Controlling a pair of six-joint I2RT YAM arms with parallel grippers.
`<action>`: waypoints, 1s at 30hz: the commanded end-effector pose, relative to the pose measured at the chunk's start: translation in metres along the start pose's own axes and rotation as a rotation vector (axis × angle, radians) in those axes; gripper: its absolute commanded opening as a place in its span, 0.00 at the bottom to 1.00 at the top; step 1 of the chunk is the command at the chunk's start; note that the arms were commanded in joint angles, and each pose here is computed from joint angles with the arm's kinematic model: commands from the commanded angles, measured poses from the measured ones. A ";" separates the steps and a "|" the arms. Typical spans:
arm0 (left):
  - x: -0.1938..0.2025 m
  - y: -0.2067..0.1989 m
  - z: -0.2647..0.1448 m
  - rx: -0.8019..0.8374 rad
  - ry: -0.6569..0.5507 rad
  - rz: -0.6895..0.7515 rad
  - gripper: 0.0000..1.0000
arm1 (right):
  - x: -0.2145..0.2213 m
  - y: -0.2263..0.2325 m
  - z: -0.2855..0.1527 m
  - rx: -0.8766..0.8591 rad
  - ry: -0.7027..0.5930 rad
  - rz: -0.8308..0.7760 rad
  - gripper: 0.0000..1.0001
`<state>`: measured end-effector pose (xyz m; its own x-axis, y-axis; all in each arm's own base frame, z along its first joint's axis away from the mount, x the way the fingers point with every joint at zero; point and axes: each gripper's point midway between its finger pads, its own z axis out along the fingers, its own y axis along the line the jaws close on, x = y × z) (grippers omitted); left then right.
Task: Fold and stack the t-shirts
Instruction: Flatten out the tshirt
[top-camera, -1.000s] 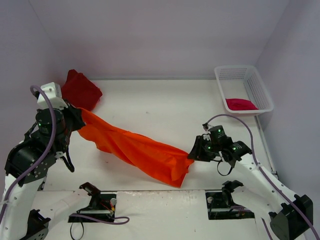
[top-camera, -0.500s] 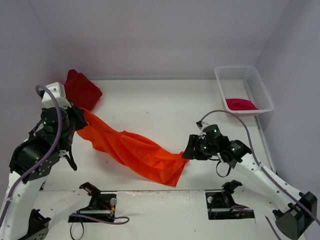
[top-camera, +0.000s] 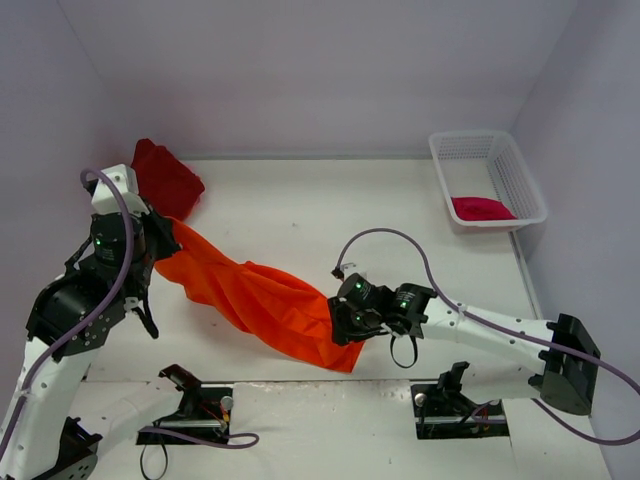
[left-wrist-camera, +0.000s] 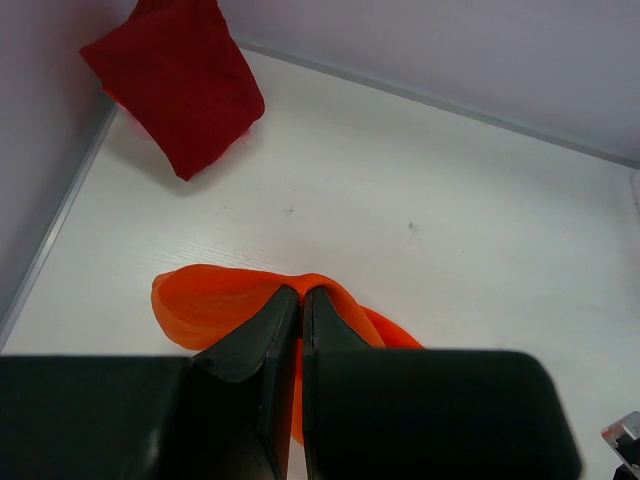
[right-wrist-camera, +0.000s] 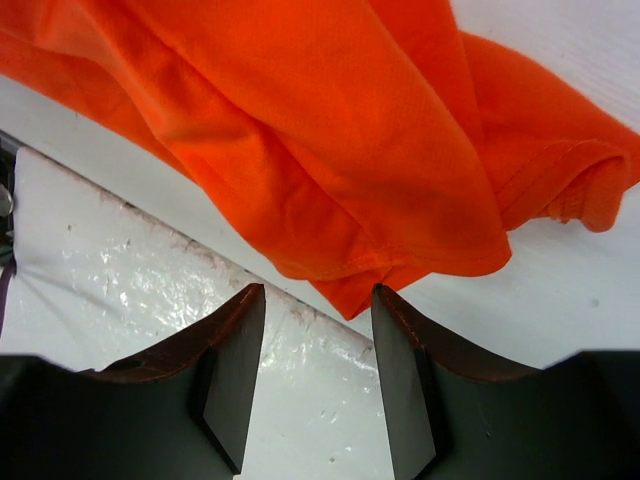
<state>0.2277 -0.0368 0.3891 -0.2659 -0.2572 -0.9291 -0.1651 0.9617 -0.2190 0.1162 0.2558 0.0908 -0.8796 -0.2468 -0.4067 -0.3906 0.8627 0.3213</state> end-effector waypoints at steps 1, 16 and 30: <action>-0.016 -0.003 0.000 0.007 -0.058 -0.046 0.00 | -0.034 0.007 -0.007 0.016 -0.146 -0.011 0.43; -0.009 -0.003 0.002 0.010 -0.047 -0.055 0.00 | -0.034 -0.007 0.006 0.068 -0.169 -0.072 0.42; -0.006 -0.001 0.004 0.007 -0.041 -0.058 0.00 | -0.021 -0.013 0.021 0.069 -0.139 -0.069 0.41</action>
<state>0.2272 -0.0355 0.3788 -0.2754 -0.2682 -0.9232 -0.1746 0.9583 -0.2263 0.1410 0.2515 0.0749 -0.8196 -0.2574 -0.5120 -0.4157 0.8819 0.2221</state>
